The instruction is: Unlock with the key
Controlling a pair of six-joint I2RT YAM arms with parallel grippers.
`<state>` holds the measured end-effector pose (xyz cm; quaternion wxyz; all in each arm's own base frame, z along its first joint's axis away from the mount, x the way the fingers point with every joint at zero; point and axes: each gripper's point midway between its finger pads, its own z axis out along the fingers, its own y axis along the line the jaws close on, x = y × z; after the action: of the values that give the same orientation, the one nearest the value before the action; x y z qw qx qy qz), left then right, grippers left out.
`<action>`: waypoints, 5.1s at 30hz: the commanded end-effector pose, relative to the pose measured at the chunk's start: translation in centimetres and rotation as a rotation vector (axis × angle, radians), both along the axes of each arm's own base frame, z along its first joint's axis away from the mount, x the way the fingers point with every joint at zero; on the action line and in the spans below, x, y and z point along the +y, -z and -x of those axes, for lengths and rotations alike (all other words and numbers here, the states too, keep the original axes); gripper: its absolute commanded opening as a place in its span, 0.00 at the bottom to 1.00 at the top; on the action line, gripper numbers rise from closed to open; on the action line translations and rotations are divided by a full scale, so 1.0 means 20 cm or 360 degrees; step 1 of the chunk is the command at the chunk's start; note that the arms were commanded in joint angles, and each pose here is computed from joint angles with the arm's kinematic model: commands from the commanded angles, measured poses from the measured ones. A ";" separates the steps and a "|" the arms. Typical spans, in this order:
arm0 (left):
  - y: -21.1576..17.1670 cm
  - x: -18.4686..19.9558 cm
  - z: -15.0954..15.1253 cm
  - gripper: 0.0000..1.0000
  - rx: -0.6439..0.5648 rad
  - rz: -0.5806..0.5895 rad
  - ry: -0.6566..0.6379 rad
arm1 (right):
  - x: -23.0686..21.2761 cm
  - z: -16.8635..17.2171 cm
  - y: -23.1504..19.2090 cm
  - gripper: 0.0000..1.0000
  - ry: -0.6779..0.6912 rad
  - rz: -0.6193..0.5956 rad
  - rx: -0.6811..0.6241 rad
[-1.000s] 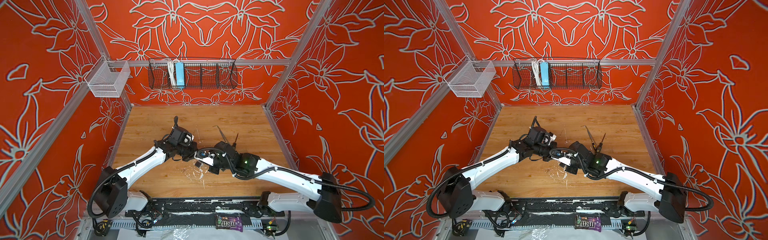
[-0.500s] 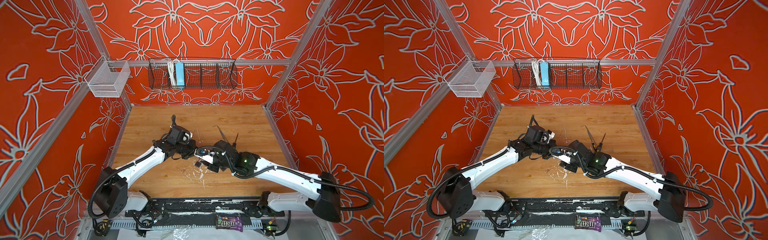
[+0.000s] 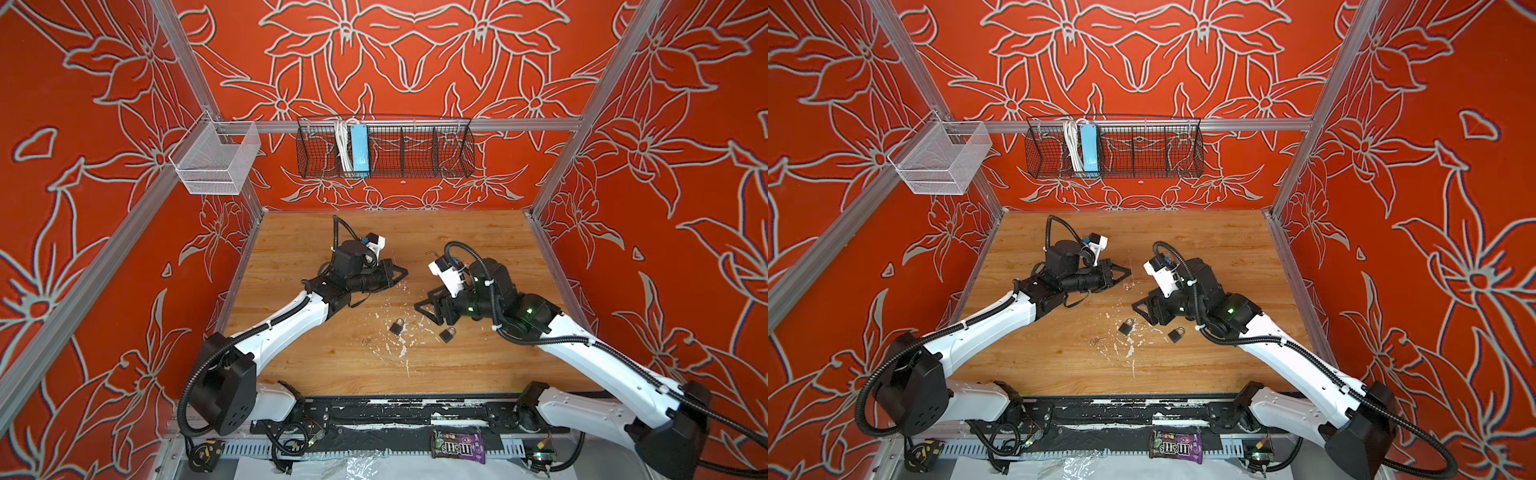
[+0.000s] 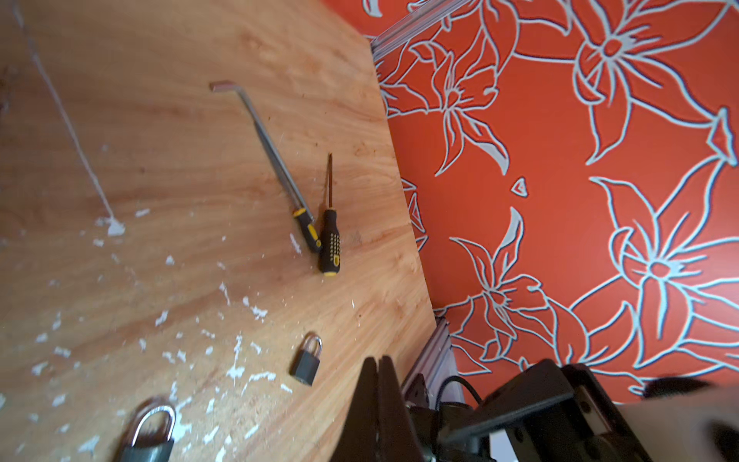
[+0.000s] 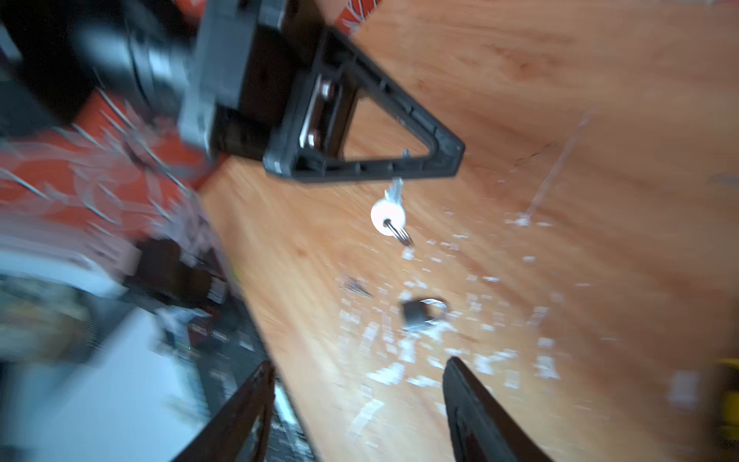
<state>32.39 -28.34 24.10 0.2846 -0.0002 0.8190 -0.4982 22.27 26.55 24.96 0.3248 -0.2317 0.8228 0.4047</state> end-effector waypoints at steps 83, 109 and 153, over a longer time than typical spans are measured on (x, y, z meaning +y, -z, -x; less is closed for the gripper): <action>-0.24 0.01 0.15 0.76 -0.0234 -0.0239 -0.0128 | -0.39 -0.18 0.07 0.00 0.0402 -0.0499 0.0410; 0.63 -0.51 0.47 0.84 0.0185 -0.1176 0.0456 | -0.76 -0.07 0.58 0.00 0.0878 -0.0181 0.0907; 1.12 -0.65 0.39 0.64 0.0277 -0.1684 0.0726 | -0.82 -0.09 0.60 0.00 0.0914 -0.0097 0.0936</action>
<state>25.23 -41.94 2.73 0.0820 0.2716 0.9547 -0.0893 23.97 9.96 12.39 0.1782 0.1552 0.9001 0.3659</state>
